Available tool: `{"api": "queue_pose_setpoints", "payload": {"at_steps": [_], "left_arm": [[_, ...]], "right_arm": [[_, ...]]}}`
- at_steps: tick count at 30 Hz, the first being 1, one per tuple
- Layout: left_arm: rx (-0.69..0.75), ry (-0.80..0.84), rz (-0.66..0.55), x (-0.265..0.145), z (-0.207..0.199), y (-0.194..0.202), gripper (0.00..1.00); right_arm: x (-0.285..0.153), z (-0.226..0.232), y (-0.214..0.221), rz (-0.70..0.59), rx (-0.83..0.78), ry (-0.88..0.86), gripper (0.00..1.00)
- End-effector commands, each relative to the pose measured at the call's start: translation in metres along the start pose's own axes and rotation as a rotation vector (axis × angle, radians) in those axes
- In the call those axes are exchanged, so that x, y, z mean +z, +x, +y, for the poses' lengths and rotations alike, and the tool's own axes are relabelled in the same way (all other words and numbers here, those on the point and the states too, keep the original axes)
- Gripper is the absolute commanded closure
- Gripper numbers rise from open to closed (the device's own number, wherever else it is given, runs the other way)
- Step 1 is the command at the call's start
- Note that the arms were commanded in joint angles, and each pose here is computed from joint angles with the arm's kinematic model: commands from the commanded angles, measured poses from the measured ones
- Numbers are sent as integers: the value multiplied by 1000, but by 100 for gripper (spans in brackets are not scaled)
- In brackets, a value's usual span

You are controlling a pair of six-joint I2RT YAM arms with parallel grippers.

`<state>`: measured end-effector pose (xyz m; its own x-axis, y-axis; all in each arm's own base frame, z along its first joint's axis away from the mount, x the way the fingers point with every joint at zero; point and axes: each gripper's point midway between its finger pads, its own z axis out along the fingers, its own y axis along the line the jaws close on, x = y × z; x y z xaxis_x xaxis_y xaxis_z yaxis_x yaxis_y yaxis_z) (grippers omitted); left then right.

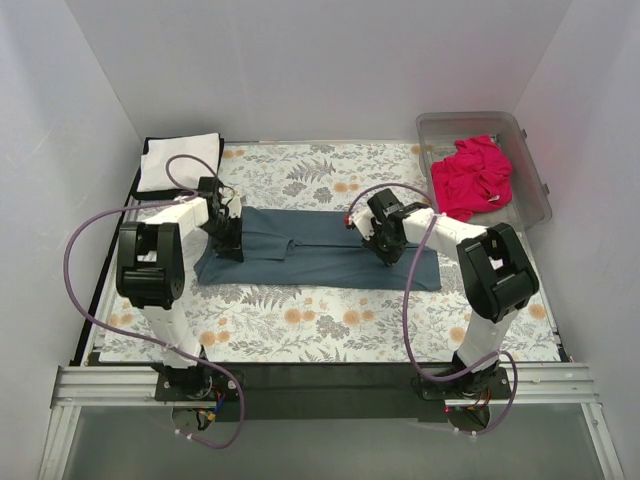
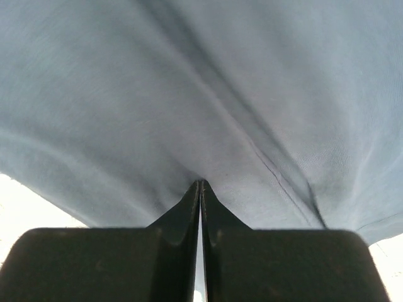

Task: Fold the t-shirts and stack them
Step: Fold the tshirt

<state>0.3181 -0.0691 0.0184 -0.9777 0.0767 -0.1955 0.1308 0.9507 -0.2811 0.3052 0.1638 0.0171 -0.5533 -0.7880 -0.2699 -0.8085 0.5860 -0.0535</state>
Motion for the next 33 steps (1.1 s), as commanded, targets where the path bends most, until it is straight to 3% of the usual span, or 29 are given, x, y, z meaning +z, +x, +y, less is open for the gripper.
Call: {"api": "queue_pose_setpoints", "payload": {"at_steps": [1, 5, 8, 9, 12, 13, 16, 18, 19, 20, 22, 23, 26, 27, 33], "left_arm": [[69, -48, -71, 8, 10, -45, 100], [137, -38, -60, 32, 6, -82, 100], [215, -7, -77, 49, -11, -119, 100], [255, 6, -148, 40, -24, -153, 100], [262, 27, -182, 54, -32, -190, 100], [276, 36, -258, 31, -43, -222, 100], [257, 55, -291, 19, -52, -242, 100], [264, 65, -370, -9, -63, -252, 100], [283, 67, -442, -45, -73, -257, 100], [264, 70, -404, -35, -70, -238, 100], [266, 108, -454, -55, -82, -233, 100], [268, 133, -478, -76, -91, -225, 100], [216, 222, -419, -80, -109, -187, 100], [187, 238, -362, -67, -109, -166, 100], [154, 270, -280, -40, -126, -119, 100]], "right_arm": [[13, 44, 80, 257, -63, -112, 94], [9, 79, 110, 316, -130, -153, 95], [0, 126, 99, 258, -222, -266, 94], [-6, 156, 89, 227, -299, -336, 94], [-19, 204, 59, 150, -366, -448, 96], [-30, 217, 32, 85, -388, -472, 96], [-57, 222, -12, -41, -329, -519, 97], [-77, 209, -28, -132, -287, -514, 97], [-83, 204, -32, -157, -275, -507, 99], [-86, 197, -33, -173, -259, -491, 99], [-94, 172, -36, -219, -214, -450, 99], [-91, 164, -31, -217, -197, -437, 99], [-77, 137, -19, -175, -170, -381, 99], [-68, 132, -11, -139, -168, -360, 99], [-39, 123, -1, -65, -201, -346, 99]]}}
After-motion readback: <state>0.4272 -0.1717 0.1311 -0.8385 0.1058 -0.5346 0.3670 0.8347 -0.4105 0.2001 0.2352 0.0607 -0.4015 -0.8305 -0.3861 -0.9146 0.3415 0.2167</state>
